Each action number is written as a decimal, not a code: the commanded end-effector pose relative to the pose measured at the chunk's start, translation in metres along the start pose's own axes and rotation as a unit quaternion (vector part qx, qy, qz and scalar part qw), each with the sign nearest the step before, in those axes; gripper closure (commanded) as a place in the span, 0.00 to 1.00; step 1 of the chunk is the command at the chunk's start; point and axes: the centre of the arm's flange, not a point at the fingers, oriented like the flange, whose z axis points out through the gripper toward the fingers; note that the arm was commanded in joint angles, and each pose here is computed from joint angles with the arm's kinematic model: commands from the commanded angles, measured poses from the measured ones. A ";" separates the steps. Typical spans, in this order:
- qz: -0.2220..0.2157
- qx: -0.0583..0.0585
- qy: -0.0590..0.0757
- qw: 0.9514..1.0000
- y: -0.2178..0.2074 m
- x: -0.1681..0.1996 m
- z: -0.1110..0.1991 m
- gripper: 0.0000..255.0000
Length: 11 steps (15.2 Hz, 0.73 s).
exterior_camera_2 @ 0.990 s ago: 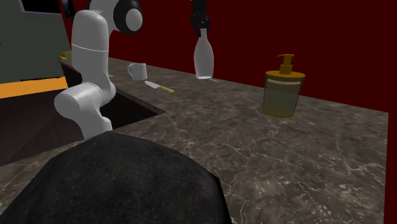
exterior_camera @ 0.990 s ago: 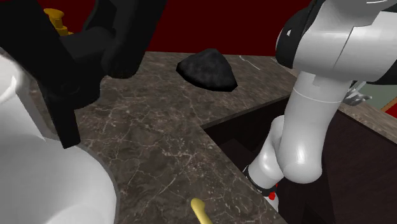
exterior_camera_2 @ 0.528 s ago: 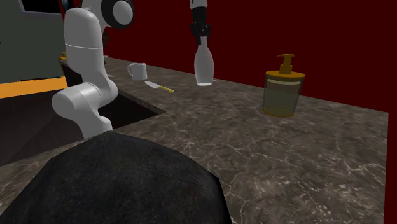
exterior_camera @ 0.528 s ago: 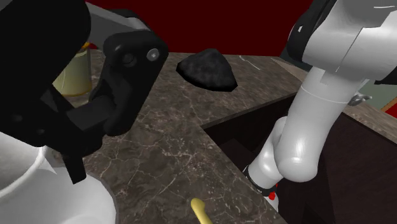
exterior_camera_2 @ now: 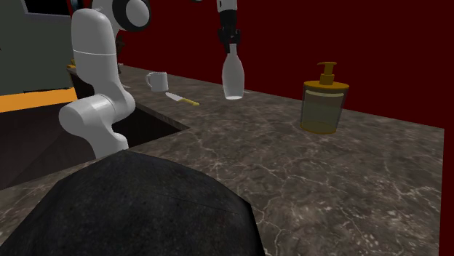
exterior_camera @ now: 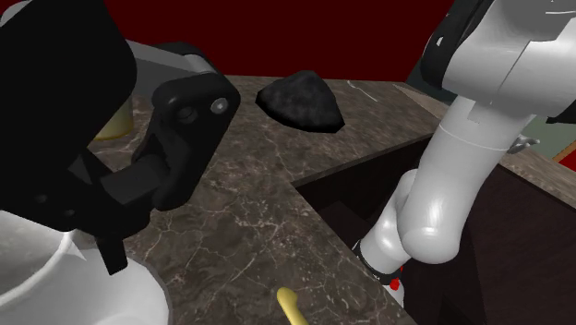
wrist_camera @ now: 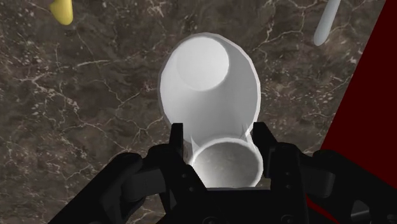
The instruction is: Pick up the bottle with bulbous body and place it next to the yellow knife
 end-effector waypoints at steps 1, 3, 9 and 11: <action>0.000 0.000 0.000 1.000 0.000 0.000 0.000 0.00; 0.000 0.000 0.000 1.000 0.000 0.000 0.000 0.00; 0.000 0.000 0.000 1.000 0.000 0.000 -0.040 0.00; 0.000 0.000 0.000 1.000 0.000 0.000 -0.050 0.00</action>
